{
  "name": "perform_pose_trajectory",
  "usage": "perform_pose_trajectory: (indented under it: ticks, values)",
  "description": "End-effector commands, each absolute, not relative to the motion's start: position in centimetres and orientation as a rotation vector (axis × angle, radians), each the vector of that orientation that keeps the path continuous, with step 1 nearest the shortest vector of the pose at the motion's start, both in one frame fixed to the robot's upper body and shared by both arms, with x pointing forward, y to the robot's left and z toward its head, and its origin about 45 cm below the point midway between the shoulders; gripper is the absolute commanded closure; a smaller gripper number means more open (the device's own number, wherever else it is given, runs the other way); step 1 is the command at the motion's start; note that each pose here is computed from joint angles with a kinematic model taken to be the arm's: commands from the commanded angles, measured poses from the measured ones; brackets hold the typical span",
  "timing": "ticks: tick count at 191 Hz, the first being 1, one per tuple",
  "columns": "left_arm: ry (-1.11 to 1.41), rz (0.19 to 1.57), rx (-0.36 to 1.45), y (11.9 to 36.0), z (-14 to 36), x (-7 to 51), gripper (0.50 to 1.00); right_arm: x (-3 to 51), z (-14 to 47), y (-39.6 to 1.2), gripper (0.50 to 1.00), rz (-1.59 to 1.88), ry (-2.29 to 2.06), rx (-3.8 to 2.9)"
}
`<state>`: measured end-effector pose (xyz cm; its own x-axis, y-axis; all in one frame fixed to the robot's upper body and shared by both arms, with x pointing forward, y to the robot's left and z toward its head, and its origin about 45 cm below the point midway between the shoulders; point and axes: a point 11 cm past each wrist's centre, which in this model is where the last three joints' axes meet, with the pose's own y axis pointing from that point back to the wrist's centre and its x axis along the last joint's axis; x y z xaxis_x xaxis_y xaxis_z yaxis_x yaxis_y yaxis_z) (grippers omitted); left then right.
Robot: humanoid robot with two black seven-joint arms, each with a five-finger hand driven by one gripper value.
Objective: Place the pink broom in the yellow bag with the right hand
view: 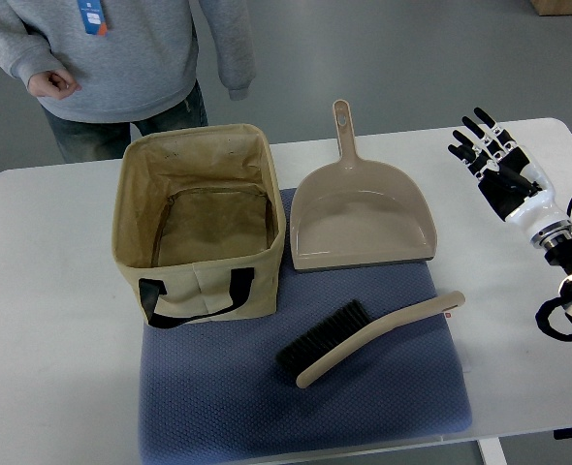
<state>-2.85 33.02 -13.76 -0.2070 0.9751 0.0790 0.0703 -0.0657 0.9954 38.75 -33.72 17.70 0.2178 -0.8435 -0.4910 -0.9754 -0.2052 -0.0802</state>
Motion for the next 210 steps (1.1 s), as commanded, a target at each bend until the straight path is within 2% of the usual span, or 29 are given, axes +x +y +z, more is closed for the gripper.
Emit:
perform_pose_trajectory:
  ticks: [1,210]
  values:
    - [1.377,1.389,1.203,33.00,-13.76,-2.85,0.500,38.80,17.76,-33.71,0.570,0.485,1.687,-2.126]
    - [1.379,1.389,1.201,32.95,-13.77,-2.83,0.500,38.79,17.89,-33.85,0.570,0.480,1.682,-2.137]
